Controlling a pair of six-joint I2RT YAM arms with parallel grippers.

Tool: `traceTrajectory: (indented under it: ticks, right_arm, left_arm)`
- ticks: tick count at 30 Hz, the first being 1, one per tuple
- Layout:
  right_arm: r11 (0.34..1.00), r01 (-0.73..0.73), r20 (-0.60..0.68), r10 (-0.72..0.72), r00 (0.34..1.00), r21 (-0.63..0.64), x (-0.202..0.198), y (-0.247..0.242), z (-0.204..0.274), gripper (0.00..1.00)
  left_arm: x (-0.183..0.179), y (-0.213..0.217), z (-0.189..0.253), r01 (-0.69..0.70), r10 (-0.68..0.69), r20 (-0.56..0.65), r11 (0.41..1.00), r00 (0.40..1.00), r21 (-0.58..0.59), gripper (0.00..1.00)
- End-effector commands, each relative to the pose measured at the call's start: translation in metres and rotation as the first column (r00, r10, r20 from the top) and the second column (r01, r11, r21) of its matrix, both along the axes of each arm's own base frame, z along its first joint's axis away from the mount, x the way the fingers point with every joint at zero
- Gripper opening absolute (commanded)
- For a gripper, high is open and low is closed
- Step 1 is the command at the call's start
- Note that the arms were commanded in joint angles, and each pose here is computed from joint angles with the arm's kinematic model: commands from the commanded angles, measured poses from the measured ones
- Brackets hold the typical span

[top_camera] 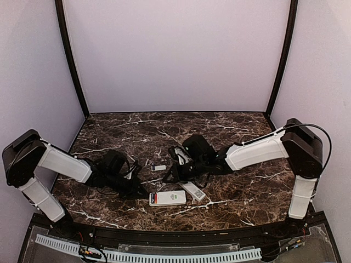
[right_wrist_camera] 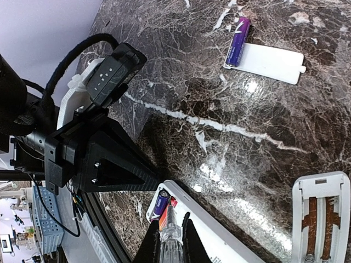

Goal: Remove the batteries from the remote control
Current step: Remove the battery from the remote control without the battery cover.

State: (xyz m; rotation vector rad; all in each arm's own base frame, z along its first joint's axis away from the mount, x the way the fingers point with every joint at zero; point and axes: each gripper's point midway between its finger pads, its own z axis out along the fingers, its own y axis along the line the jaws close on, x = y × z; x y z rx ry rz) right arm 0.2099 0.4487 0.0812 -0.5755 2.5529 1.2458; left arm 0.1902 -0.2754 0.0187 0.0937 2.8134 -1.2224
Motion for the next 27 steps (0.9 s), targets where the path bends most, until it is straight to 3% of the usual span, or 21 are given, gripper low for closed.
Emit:
traceTrajectory:
  ticks: [1,8,17,27]
  right_arm:
    - [1.0,-0.024,-0.003,0.024,1.0,0.003,-0.001,0.011,-0.003,0.0]
    - [0.998,-0.061,-0.031,0.062,0.998,0.036,-0.006,0.018,-0.005,0.0]
    - [0.965,-0.146,-0.078,0.167,0.983,0.219,-0.021,0.025,0.028,0.0]
    - [0.958,-0.199,-0.131,0.229,0.965,0.205,-0.04,0.023,0.02,0.0]
  left_arm:
    - [-0.001,-0.006,0.002,0.022,-0.022,0.0,0.999,1.0,-0.025,0.07]
    - [-0.002,-0.007,-0.002,0.026,-0.026,-0.008,0.999,1.0,-0.024,0.03]
    - [-0.002,-0.006,-0.003,0.018,-0.019,-0.013,1.0,1.0,-0.015,0.01]
    - [-0.002,-0.005,-0.004,0.013,-0.013,-0.012,1.0,1.0,-0.013,0.01]
